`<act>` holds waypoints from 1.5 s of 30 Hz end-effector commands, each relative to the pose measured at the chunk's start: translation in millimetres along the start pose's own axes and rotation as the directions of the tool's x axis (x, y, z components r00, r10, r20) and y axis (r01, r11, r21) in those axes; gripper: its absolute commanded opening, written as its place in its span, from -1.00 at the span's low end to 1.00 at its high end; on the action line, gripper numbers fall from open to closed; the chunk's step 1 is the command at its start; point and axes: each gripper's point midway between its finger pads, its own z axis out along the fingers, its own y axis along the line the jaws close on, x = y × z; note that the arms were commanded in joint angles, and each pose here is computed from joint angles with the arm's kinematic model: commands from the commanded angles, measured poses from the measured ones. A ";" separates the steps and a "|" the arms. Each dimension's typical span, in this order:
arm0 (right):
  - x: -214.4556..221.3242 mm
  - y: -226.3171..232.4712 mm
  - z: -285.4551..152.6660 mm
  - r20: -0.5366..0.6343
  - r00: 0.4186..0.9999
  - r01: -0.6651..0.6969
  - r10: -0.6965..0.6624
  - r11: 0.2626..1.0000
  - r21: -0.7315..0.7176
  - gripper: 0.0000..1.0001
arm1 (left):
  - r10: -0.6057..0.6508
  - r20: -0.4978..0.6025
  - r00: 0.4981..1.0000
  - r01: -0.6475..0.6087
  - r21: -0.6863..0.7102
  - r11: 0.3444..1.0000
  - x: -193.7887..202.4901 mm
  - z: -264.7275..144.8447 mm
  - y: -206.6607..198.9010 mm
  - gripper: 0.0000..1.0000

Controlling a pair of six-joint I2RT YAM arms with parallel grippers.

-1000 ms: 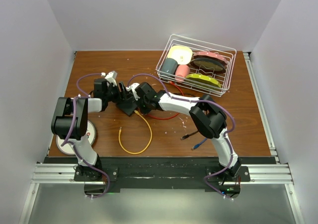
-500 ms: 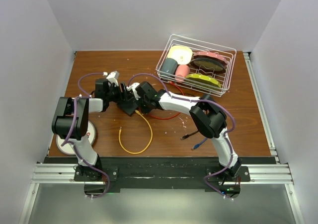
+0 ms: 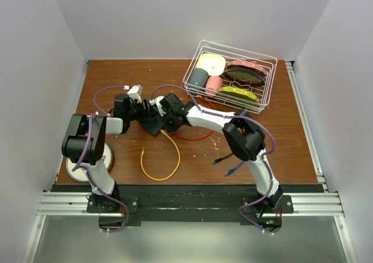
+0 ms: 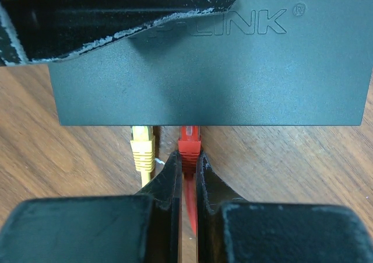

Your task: Insert the plug into the switch port

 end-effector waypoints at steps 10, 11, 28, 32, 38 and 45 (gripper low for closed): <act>-87.6 24.7 11.8 0.260 0.965 0.032 -0.009 0.996 -0.084 -1.00 | -0.052 -0.329 0.943 0.174 0.352 0.920 89.5 -20.0 -101.6 -0.01; -88.7 25.6 12.0 0.262 0.965 0.035 -0.012 0.996 -0.085 -1.00 | -0.054 -0.327 0.943 0.176 0.356 0.918 88.9 -20.4 -103.7 -0.01; -133.3 24.4 8.5 0.350 0.936 -0.004 0.029 0.997 -0.071 -1.00 | -0.053 -0.353 0.934 0.206 0.411 0.888 94.9 -28.0 -127.7 -0.11; -130.3 23.3 12.8 0.347 0.937 -0.019 0.041 0.998 -0.068 -1.00 | -0.052 -0.350 0.935 0.202 0.409 0.890 94.7 -29.5 -127.9 -0.10; -137.8 20.6 -1.0 0.394 0.917 -0.044 0.065 0.997 -0.062 -1.00 | -0.052 -0.376 0.925 0.207 0.384 0.900 101.6 -26.7 -121.8 -0.12; -137.9 21.1 -5.0 0.391 0.917 -0.055 0.075 0.997 -0.061 -1.00 | -0.061 -0.363 0.930 0.187 0.325 0.927 103.0 -23.1 -111.4 -0.08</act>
